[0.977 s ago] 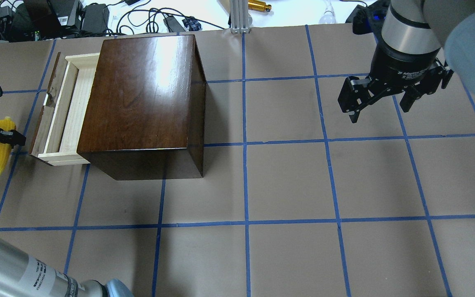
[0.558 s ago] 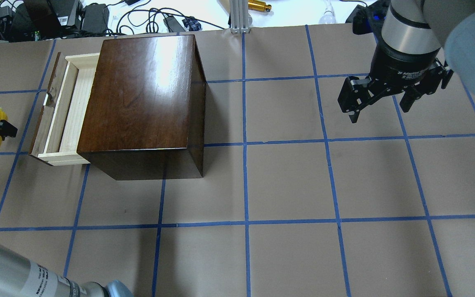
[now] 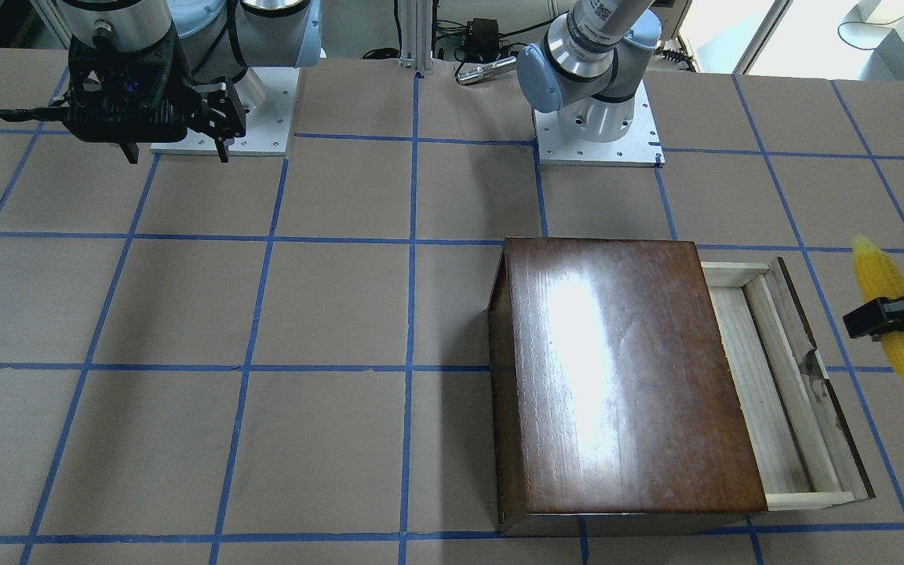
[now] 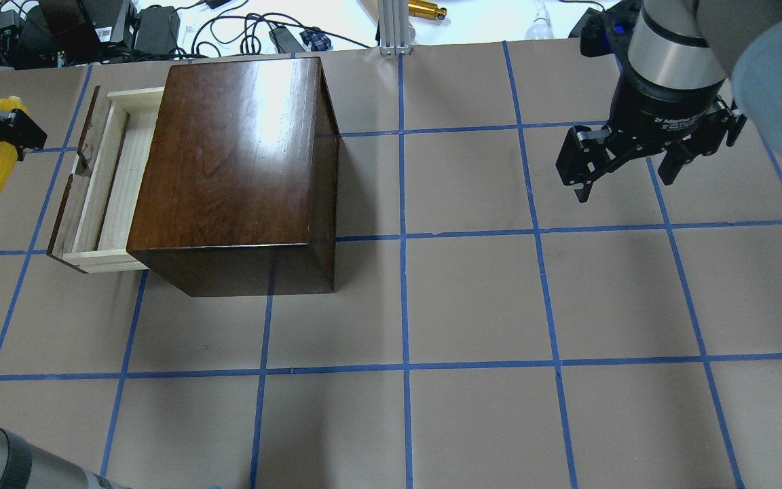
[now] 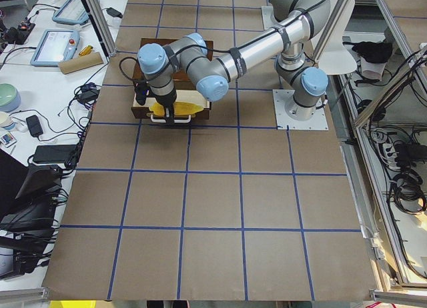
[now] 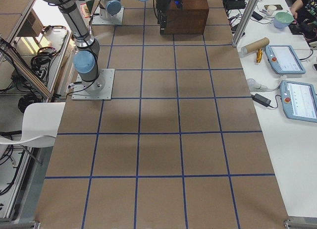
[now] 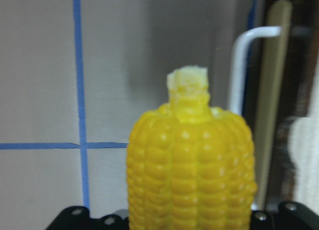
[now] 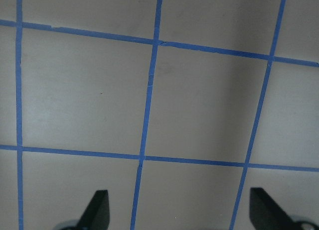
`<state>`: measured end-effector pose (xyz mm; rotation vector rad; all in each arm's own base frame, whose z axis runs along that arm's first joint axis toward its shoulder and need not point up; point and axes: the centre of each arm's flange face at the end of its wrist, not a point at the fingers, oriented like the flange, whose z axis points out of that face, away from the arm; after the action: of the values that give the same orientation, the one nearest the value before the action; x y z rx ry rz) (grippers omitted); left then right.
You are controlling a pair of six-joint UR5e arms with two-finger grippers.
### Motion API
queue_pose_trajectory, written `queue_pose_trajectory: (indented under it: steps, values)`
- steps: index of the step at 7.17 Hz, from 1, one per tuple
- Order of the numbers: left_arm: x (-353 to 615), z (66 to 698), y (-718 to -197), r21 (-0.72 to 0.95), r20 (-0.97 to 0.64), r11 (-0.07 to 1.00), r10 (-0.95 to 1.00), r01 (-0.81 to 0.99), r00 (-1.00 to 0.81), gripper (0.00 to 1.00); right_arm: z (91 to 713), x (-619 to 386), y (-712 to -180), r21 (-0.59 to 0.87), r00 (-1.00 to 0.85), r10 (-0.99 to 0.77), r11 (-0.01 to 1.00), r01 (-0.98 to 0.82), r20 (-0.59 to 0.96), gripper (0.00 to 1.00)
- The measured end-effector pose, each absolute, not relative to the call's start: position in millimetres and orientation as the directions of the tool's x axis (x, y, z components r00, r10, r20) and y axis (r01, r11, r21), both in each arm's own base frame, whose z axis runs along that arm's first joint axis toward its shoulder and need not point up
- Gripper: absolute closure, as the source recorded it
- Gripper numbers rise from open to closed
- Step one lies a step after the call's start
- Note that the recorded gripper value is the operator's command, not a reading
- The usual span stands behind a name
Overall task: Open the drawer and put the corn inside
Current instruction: 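Lower the corn into the open drawer and open the left gripper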
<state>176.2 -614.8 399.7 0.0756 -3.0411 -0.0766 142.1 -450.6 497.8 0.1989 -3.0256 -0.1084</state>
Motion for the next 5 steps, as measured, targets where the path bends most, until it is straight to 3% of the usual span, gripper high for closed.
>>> queue_pose_trajectory:
  steps: [2,3,5]
  values:
    - [114.5,400.6,-625.5,0.051,0.106,0.997,-0.064,-0.059,-0.992,1.0,498.2,142.1,-450.4,0.077,-0.986,-0.134,0.989,-0.127,0.102,0.0]
    - [105.5,396.2,-628.8,0.05,0.106,0.997,-0.061,-0.056,-0.993,0.01,498.2,142.1,-450.4,0.077,-0.986,-0.134,0.989,-0.126,0.102,0.0]
    - [102.3,392.4,-630.3,0.053,0.099,0.997,-0.06,-0.055,-0.993,0.0,498.0,142.1,-450.5,0.078,-0.986,-0.134,0.989,-0.127,0.102,0.0]
